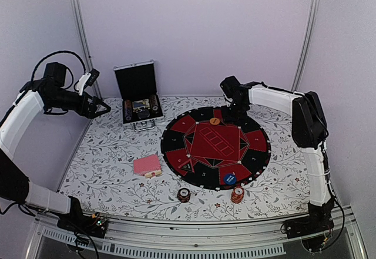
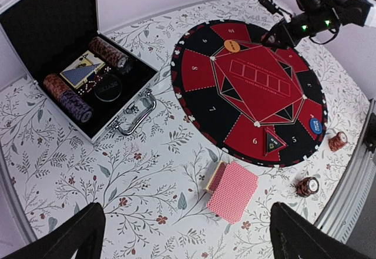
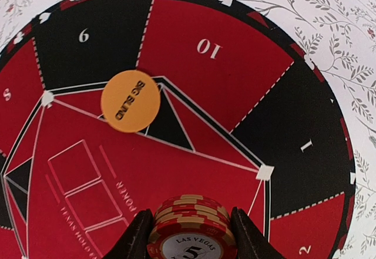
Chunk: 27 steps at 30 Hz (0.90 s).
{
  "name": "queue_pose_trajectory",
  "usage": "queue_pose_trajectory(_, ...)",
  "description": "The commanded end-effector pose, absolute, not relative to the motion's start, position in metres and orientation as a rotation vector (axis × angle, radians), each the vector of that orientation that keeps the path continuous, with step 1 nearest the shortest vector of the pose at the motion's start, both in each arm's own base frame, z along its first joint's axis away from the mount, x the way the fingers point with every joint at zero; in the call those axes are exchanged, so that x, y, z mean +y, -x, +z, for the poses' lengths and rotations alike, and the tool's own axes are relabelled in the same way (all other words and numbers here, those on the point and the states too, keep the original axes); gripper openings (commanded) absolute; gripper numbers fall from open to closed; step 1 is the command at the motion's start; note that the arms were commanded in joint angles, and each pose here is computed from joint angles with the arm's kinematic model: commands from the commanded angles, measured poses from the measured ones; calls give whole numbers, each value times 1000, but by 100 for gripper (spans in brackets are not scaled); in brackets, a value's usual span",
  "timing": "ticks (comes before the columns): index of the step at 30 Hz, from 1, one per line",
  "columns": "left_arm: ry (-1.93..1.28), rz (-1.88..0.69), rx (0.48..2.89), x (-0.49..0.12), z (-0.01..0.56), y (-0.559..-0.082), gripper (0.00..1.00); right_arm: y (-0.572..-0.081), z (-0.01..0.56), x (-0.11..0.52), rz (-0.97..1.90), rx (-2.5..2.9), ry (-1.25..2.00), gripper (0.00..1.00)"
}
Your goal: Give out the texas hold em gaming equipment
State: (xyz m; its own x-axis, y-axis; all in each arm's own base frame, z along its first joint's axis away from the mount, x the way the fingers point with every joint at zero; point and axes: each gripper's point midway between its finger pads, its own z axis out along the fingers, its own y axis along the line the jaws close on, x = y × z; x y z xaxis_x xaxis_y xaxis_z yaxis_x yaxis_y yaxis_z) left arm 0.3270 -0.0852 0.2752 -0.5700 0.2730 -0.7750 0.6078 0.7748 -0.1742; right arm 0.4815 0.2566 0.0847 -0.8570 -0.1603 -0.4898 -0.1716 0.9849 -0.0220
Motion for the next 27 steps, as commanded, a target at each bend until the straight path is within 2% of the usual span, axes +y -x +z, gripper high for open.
queue_pose_trajectory(1, -660, -546, 2160, -85, 284, -325, 100, -513, 71, 252, 12, 2591, 218, 23)
queue_pose_trajectory(9, -661, -553, 2168, -85, 278, -328, 100, -541, 40, 243, -3, 2596, 186, 23)
queue_pose_trajectory(17, -665, -549, 2172, -84, 276, -330, 100, -549, 20, 235, 0, 2614, 172, 25)
queue_pose_trajectory(19, -664, -550, 2171, -84, 277, -330, 100, -551, 16, 235, 0, 2617, 175, 29)
queue_pose_trajectory(24, -664, -544, 2170, -84, 278, -330, 100, -553, 16, 235, 7, 2614, 174, 45)
queue_pose_trajectory(27, -665, -538, 2171, -83, 279, -329, 100, -553, 25, 236, 5, 2604, 170, 59)
